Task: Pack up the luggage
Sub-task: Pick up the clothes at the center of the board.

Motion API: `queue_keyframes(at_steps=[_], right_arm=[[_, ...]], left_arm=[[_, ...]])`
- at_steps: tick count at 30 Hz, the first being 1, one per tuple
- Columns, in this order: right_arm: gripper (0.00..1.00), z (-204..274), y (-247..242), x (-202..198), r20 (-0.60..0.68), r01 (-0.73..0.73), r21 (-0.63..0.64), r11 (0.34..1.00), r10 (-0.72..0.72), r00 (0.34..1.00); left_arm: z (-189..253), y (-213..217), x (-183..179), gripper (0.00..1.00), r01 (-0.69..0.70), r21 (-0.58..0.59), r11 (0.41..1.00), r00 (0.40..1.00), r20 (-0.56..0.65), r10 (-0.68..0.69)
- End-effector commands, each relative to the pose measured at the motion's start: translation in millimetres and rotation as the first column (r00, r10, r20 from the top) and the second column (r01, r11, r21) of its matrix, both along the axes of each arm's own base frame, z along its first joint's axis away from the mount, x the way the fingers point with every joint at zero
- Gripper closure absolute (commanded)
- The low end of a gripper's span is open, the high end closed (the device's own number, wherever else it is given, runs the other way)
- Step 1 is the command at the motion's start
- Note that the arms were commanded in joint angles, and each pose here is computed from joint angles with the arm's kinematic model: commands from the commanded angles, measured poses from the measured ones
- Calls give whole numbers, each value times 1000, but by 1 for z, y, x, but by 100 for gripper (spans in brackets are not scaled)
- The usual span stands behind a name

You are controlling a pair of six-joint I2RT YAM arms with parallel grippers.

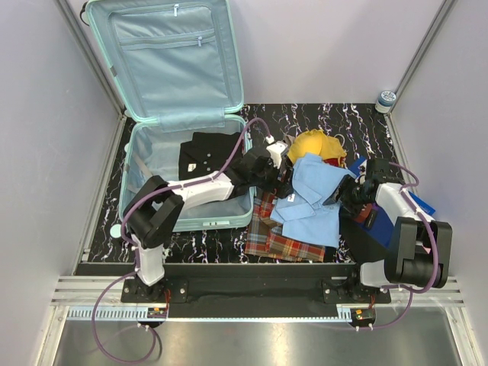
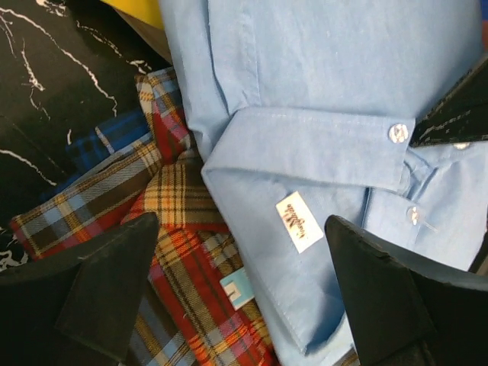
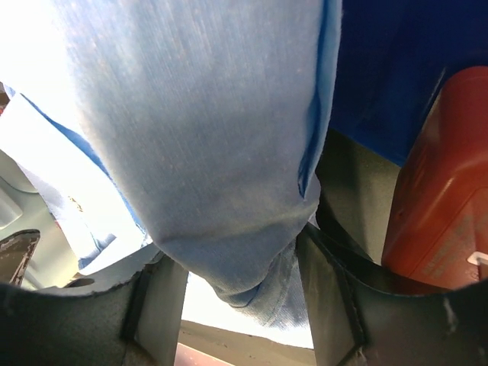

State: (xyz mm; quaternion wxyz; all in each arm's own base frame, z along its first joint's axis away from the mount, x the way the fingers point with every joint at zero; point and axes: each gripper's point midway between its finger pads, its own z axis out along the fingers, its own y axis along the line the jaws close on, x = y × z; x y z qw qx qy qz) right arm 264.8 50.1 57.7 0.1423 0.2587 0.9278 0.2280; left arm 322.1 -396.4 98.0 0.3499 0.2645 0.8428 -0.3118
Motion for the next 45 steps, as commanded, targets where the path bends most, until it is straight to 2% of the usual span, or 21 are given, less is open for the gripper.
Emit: queue_keyframes(at_steps=[1,12,20,27,33,45], right_arm=[[38,8,3,9,64,-18,21,1000,16,998],[44,7,6,9,58,-27,34,999,25,998],[46,3,5,8,46,-30,32,999,28,999],[47,1,6,7,39,-32,40,999,31,999],[48,0,8,6,36,-38,49,998,36,999],[49,0,9,5,33,-41,56,998,39,999]], left_arm=[[-19,0,-2,1,-29,51,998,997,-71,32],[-47,-5,-6,1,-43,80,996,986,-158,55],[-50,-9,-14,12,-42,79,996,983,-177,56],[-27,-12,-14,14,-94,54,994,990,-99,99],[-2,-15,-17,11,-143,18,990,989,-30,144],[-9,-23,-24,14,-151,-13,988,986,-75,149]])
